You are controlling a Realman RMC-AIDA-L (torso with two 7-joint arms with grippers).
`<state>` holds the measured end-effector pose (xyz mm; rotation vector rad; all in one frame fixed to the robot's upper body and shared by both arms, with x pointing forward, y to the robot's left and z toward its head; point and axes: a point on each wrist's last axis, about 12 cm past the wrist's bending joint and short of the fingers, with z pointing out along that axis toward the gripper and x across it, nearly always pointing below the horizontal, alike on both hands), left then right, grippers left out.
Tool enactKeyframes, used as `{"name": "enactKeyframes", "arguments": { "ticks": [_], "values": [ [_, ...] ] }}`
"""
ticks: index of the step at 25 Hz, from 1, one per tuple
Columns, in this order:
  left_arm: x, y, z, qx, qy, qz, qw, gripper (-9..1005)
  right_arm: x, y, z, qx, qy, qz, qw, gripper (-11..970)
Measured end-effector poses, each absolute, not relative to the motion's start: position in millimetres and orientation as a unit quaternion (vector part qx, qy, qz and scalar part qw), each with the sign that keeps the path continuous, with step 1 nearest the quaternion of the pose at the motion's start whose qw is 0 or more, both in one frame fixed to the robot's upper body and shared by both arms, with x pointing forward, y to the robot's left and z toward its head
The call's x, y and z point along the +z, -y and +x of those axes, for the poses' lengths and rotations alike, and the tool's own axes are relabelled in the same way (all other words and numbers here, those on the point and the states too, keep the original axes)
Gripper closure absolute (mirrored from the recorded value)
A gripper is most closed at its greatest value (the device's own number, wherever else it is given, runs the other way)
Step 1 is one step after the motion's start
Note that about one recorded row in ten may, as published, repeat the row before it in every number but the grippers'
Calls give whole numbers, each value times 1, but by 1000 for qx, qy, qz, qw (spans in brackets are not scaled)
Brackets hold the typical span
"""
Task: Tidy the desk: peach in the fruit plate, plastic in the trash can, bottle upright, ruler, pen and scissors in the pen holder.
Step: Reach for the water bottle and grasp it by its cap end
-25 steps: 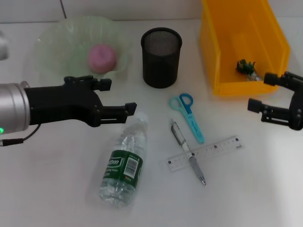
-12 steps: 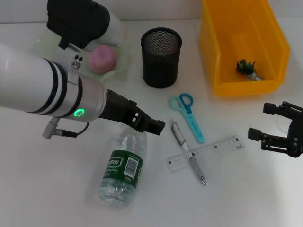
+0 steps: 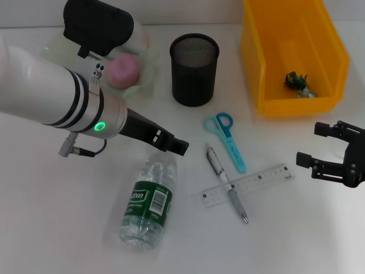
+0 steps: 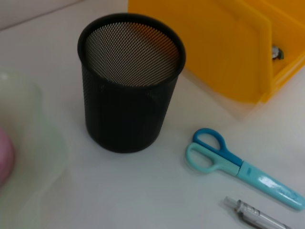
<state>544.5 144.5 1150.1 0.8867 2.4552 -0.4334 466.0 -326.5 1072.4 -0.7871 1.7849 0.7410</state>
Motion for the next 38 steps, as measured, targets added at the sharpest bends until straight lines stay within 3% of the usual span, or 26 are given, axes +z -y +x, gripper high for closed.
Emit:
{"name": "enactKeyframes", "arguments": {
  "ticks": [7, 38],
  "values": [
    [1138, -152, 563, -185, -917, 282, 212, 136, 1071, 325, 468, 311, -739, -324, 502, 113],
    [1116, -159, 583, -209, -939, 222, 159, 137, 1068, 319, 472, 328, -741, -316, 493, 114]
  ]
}}
